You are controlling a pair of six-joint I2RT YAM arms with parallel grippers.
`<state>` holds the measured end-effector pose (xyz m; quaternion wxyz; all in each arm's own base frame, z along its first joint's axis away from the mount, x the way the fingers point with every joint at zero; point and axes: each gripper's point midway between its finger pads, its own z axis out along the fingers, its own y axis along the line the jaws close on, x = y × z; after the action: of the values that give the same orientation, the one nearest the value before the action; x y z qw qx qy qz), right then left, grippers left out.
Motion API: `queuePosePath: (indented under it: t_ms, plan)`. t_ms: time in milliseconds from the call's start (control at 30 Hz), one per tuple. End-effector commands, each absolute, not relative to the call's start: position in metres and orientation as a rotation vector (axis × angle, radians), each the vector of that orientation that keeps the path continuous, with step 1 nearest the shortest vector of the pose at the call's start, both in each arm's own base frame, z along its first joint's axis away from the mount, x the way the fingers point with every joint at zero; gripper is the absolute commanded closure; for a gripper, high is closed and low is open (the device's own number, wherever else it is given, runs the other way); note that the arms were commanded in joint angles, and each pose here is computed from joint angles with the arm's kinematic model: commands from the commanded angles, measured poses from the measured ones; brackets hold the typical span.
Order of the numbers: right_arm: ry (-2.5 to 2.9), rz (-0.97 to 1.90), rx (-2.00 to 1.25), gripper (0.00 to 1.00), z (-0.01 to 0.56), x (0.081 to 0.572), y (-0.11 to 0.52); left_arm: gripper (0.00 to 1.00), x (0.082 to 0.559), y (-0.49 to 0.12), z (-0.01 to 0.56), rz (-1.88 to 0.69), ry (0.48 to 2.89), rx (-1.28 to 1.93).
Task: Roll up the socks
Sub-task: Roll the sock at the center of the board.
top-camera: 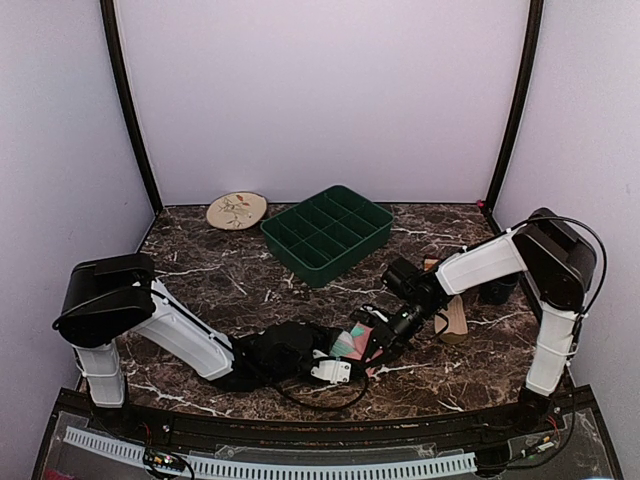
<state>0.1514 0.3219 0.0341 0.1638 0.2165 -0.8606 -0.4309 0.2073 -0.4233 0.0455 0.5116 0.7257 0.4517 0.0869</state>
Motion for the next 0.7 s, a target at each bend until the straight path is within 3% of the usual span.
queuePosePath:
  t_ms: [0, 200, 667]
  plan:
    - [-2.429, -1.256, 0.622, 1.00, 0.038, 0.151, 0.330, 0.30, 0.200, -0.426, 0.060, 0.162, 1.055, 1.738]
    - [-2.428, -1.248, 0.619, 1.00, 0.036, 0.150, 0.329, 0.31, 0.189, -0.426, 0.052, 0.108, 1.046, 1.806]
    - [-2.411, -1.242, 0.620, 1.00, 0.037, 0.146, 0.327, 0.43, 0.178, -0.436, 0.032, 0.037, 1.078, 1.945]
